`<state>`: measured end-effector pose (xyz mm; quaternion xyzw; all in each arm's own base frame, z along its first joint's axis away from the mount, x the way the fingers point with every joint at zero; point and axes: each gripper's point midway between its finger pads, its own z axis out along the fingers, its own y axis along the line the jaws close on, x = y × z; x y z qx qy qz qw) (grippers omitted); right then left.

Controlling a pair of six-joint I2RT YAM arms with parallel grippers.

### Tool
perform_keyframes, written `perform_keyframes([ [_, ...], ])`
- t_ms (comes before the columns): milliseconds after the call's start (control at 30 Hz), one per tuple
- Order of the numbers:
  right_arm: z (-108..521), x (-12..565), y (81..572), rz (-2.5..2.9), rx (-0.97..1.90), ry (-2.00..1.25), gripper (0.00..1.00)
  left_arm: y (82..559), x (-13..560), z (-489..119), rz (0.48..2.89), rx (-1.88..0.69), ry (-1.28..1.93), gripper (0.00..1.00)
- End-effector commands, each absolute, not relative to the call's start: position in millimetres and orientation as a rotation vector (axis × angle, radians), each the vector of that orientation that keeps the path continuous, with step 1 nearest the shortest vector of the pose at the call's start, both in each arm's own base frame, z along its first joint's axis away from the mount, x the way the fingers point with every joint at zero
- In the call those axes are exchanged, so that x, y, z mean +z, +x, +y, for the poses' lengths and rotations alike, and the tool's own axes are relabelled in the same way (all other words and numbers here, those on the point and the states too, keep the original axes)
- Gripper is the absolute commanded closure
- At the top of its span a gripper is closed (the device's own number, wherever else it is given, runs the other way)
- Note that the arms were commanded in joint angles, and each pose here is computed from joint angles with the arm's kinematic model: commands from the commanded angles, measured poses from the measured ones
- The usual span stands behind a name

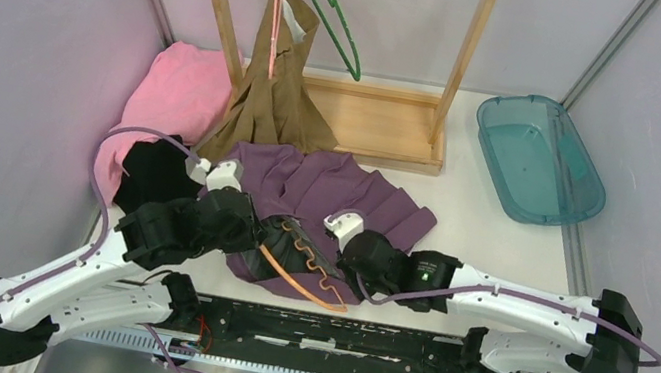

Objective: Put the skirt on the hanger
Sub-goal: Hang the skirt on the hanger.

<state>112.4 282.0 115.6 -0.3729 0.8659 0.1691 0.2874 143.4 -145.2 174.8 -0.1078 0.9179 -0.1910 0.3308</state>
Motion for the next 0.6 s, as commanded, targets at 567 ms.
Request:
perform_keyframes([
  [567,273,124,90,2.170,0.367,-0.981,0.99,186,278,-113,1.959,-0.565,-0.545,0.97],
])
